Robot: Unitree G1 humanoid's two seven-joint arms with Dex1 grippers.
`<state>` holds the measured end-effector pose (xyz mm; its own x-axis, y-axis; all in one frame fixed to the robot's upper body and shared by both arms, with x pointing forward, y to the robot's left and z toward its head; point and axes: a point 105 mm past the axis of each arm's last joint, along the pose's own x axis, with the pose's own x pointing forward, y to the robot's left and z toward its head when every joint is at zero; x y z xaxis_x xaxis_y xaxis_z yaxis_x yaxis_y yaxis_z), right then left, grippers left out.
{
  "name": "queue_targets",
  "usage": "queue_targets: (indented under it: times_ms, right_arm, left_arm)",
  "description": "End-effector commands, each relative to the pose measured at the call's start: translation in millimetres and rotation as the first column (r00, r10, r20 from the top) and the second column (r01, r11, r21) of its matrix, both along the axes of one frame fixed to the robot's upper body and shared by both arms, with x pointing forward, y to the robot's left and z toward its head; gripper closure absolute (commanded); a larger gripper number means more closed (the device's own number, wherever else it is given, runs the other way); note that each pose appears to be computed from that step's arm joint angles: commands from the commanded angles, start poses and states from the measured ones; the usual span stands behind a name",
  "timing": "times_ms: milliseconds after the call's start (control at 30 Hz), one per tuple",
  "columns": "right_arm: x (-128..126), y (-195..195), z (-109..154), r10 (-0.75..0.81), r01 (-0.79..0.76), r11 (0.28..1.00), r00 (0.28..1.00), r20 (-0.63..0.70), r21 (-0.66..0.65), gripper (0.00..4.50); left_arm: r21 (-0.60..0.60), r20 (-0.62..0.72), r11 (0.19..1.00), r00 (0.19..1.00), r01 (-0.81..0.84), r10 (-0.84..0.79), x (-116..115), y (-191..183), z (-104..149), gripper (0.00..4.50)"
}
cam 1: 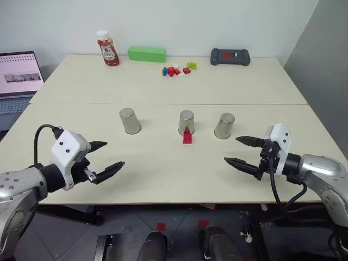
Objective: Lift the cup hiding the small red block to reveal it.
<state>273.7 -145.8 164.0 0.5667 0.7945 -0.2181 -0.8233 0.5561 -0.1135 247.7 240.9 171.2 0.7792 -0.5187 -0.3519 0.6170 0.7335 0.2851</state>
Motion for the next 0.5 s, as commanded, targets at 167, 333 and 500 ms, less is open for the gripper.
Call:
queue_targets:
  times_ms: [167,333,500]
  right_arm:
    - [-1.8,0.9,8.2,0.012,-0.012,1.000,0.999,0.044,-0.013,0.00]
    - [-2.0,2.1,8.6,0.015,-0.014,1.000,0.999,0.045,-0.014,0.00]
    - [-1.9,2.2,9.3,0.016,-0.015,1.000,0.999,0.044,-0.014,0.00]
  left_arm:
    - [0.016,0.032,1.000,0.999,0.018,-0.018,0.6,-4.0,5.8,0.03]
    - [0.016,0.028,1.000,0.999,0.022,-0.022,0.6,-4.5,5.3,0.03]
    - [0.018,0.026,1.000,0.999,0.024,-0.024,0.5,-4.4,4.9,0.03]
